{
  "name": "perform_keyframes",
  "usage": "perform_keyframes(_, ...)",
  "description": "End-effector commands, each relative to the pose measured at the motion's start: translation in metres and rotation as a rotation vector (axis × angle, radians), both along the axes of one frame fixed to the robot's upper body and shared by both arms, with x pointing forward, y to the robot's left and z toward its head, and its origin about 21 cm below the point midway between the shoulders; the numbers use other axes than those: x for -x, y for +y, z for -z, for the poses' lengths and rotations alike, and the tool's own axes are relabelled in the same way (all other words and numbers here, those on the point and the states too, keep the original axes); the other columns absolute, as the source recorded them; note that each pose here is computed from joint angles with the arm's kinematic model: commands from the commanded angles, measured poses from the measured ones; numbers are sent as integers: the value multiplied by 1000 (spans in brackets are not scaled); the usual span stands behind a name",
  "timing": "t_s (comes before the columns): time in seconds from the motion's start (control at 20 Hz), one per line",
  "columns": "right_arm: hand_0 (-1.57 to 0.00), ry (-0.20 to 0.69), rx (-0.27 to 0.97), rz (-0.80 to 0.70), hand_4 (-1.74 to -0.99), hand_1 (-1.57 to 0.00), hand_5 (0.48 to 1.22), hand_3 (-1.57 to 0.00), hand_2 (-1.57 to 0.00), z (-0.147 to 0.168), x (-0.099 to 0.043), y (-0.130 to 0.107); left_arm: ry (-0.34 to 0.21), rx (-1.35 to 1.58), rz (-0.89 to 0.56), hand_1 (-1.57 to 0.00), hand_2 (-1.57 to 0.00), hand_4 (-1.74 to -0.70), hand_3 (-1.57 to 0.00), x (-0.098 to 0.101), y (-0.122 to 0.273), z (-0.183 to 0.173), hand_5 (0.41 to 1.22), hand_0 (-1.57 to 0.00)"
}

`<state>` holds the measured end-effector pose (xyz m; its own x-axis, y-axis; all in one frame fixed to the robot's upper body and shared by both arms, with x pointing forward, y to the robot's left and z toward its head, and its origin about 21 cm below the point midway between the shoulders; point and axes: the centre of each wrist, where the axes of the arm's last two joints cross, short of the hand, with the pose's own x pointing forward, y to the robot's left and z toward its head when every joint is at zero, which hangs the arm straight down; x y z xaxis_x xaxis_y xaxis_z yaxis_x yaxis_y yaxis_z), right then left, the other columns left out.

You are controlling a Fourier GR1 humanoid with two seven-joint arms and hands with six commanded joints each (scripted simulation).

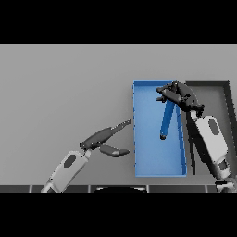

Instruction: Pick up the blue pipe and place it into the blue bin.

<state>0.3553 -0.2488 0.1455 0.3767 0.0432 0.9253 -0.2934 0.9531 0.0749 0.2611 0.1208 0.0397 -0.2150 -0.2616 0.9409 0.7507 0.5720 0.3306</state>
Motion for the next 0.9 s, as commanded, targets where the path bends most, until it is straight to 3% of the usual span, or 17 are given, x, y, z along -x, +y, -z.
perform_keyframes(0.0, -1571, 21, 14, 2, -1622, -1571, 1121, -1571, -1571, 8, 0, -3, 4, -4, -1, 1, 1, -882, 1, 1, -2, 2, 462, 1)
perform_keyframes(0.05, -1571, 63, 37, -5, -1591, -1571, 1114, -1571, -1571, 18, 3, -3, 8, -7, -10, 1, 1, -884, 1, -3, -2, 0, 460, 1)
perform_keyframes(0.1, -1571, 104, 62, 2, -1599, -1571, 1110, -1330, -1571, 25, 3, -2, 4, -1, -6, 1, 1, -885, 1, -3, 1, -1, 457, 1)
perform_keyframes(0.15, -1563, 156, 78, 25, -1547, -1459, 1133, -1122, -1393, 32, 2, -3, 9, 7, 0, 1, 1, -886, 1, -2, 1, -2, 455, 1)
perform_keyframes(0.25, -1045, 206, 82, 33, -1455, -933, 1164, -718, -891, 35, 2, -2, 4, 8, -3, 1, 1, -885, 1, 1, 2, -3, 454, 1)
perform_keyframes(0.4, -534, 259, 119, 17, -1285, -477, 1141, -367, -456, 43, 1, -2, 7, 2, -1, 1, 1, -888, 1, 1, 0, -3, 453, 1)
perform_keyframes(0.55, -273, 277, 210, -32, -1179, -244, 975, -187, -233, 47, 3, -1, 12, 0, -7, 1, 1, -893, 1, 0, 0, -3, 454, 1)
perform_keyframes(0.85, -71, 258, 424, -116, -1125, -63, 764, -48, -60, 62, 3, 4, 19, -8, -12, 1, 1, -905, 1, -1, 0, 0, 455, 1)
